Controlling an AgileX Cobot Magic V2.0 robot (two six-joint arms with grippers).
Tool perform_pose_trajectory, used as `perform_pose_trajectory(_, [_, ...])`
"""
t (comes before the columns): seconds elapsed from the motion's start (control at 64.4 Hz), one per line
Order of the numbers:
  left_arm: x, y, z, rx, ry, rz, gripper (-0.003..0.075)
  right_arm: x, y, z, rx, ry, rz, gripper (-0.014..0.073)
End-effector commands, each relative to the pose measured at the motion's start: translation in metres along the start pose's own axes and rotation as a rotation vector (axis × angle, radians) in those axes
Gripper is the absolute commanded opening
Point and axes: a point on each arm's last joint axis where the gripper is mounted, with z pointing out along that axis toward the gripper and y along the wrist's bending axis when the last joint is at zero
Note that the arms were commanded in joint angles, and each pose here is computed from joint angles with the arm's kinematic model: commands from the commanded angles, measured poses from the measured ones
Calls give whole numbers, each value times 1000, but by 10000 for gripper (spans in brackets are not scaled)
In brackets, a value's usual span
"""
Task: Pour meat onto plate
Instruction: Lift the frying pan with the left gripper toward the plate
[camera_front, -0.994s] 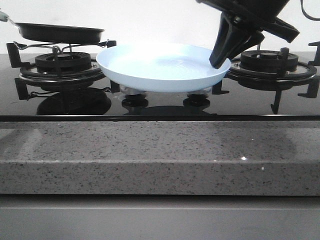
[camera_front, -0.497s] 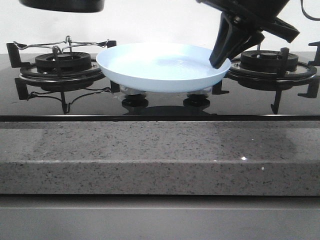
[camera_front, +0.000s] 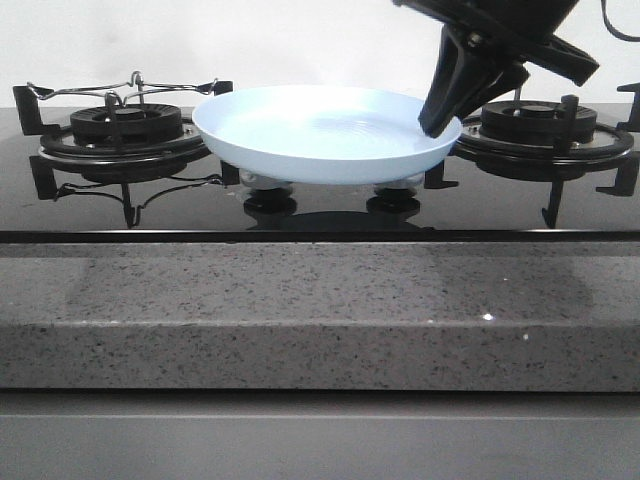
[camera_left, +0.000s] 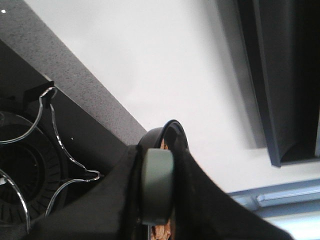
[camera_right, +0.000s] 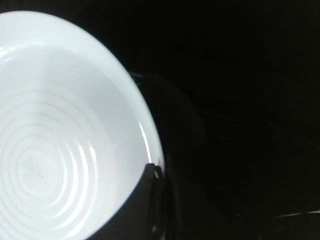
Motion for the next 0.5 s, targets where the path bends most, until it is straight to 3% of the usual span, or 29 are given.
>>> perform_pose_trajectory(0.0, [11, -44, -9, 100, -13, 71, -20, -8, 10, -19, -20, -80, -25, -59])
perform_pose_trajectory(0.481, [82, -96, 9, 17, 101, 460, -20, -8, 10, -19, -20, -80, -25, -59])
